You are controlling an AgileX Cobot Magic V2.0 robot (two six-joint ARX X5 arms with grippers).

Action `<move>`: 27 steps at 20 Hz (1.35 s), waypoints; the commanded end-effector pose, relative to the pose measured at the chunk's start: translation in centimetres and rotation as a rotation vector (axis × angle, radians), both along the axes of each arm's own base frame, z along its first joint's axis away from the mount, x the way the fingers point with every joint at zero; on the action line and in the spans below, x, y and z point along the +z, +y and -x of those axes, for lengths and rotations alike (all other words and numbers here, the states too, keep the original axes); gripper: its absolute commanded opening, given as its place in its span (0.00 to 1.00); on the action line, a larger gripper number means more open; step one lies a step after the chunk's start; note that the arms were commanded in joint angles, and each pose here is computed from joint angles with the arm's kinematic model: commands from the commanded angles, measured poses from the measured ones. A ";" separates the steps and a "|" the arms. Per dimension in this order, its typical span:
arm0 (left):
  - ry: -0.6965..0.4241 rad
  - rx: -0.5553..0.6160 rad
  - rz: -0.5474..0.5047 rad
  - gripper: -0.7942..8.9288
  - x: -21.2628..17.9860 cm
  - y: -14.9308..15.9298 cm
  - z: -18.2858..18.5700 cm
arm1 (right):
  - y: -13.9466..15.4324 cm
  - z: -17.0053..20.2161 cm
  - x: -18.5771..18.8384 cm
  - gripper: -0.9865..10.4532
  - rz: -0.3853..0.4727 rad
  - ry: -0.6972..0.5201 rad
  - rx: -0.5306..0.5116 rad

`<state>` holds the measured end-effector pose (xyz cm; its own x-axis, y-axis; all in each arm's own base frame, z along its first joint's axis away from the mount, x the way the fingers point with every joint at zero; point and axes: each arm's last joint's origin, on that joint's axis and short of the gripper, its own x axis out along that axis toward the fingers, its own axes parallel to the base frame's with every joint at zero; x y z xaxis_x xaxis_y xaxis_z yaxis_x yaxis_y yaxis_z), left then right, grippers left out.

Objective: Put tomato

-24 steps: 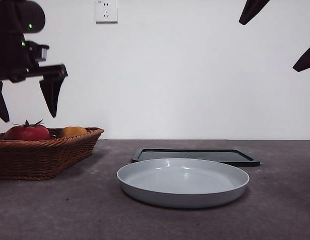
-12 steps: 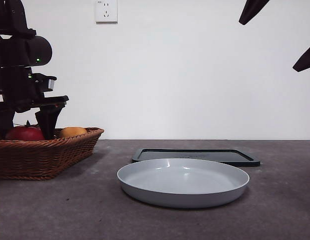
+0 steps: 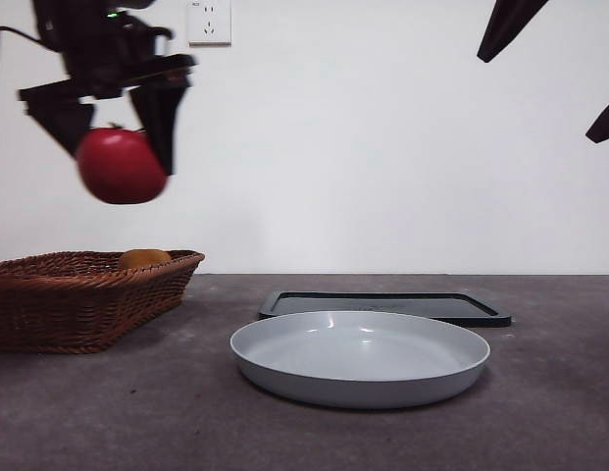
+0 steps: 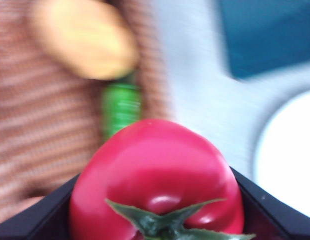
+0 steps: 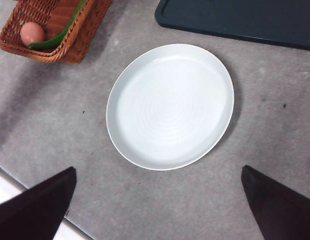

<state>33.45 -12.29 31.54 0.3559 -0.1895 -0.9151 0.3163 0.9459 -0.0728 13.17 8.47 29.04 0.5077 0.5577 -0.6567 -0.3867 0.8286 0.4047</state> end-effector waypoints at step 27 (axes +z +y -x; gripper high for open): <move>0.089 -0.448 -0.040 0.30 -12.1 -19.7 4.0 | -1.9 2.9 1.4 0.58 0.004 -0.053 -0.075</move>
